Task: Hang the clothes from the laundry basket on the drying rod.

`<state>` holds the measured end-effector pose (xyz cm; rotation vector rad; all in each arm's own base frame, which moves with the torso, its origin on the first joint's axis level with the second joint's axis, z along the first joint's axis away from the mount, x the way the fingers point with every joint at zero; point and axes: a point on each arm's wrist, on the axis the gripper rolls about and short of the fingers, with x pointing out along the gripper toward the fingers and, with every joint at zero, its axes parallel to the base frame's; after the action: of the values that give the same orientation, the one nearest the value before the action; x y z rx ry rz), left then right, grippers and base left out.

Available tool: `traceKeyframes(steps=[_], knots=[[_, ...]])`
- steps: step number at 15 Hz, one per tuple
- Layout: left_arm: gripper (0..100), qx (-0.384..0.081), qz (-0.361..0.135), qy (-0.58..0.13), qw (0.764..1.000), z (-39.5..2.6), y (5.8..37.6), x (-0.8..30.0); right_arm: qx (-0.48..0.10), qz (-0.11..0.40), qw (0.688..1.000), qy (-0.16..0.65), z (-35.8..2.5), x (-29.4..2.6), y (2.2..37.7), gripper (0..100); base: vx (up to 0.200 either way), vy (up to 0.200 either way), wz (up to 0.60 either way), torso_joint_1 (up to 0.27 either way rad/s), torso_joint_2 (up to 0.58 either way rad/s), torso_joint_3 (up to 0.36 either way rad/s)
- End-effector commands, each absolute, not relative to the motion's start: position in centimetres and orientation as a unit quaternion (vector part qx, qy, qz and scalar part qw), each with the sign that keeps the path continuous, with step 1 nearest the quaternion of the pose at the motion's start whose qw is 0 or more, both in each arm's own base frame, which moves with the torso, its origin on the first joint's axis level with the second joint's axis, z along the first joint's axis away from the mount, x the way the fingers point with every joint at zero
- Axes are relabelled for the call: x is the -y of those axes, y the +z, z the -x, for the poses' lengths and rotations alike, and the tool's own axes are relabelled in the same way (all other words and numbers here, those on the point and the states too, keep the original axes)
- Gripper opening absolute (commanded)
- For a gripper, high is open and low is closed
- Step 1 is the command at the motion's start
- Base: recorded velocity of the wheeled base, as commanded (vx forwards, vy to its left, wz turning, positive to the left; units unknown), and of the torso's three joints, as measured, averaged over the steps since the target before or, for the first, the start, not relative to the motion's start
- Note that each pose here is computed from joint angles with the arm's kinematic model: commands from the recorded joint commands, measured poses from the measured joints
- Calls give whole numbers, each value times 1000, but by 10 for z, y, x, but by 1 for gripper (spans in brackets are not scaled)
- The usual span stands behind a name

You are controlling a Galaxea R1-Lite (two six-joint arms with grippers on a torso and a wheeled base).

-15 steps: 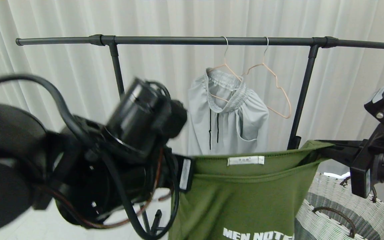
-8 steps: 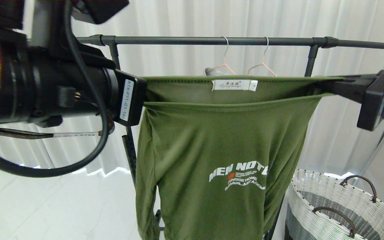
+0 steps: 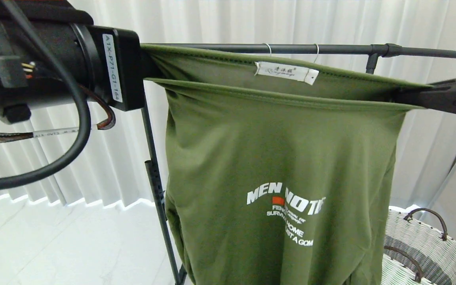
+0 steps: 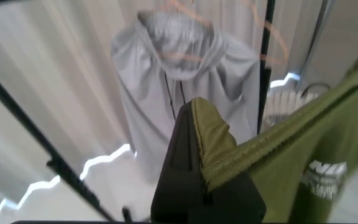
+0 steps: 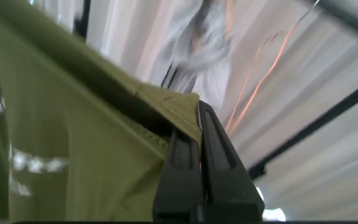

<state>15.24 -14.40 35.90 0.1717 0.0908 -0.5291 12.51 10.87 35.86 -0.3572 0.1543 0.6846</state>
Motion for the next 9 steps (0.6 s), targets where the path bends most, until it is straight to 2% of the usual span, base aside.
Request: traceKeyframes(steps=[1, 4, 5, 6, 9], knots=[[0, -46, -91, -265, 959, -153, 354, 147, -61, 167, 907, 382, -90, -87, 372, 0, 0, 0, 0, 0, 0, 0], [0, -38, -87, -279, 956, -151, 355, 155, -77, 170, 861, 473, -73, -93, 364, 0, 0, 0, 0, 0, 0, 0], [0, -38, -87, -279, 956, -151, 355, 155, -77, 171, 859, 476, -73, -93, 364, 0, 0, 0, 0, 0, 0, 0], [0, -38, -87, -284, 954, -149, 355, 156, -83, 165, 837, 515, -67, -103, 361, 0, 0, 0, 0, 0, 0, 0], [0, -38, -87, -283, 954, -148, 355, 154, -87, 166, 839, 511, -66, -104, 360, 0, 0, 0, 0, 0, 0, 0]])
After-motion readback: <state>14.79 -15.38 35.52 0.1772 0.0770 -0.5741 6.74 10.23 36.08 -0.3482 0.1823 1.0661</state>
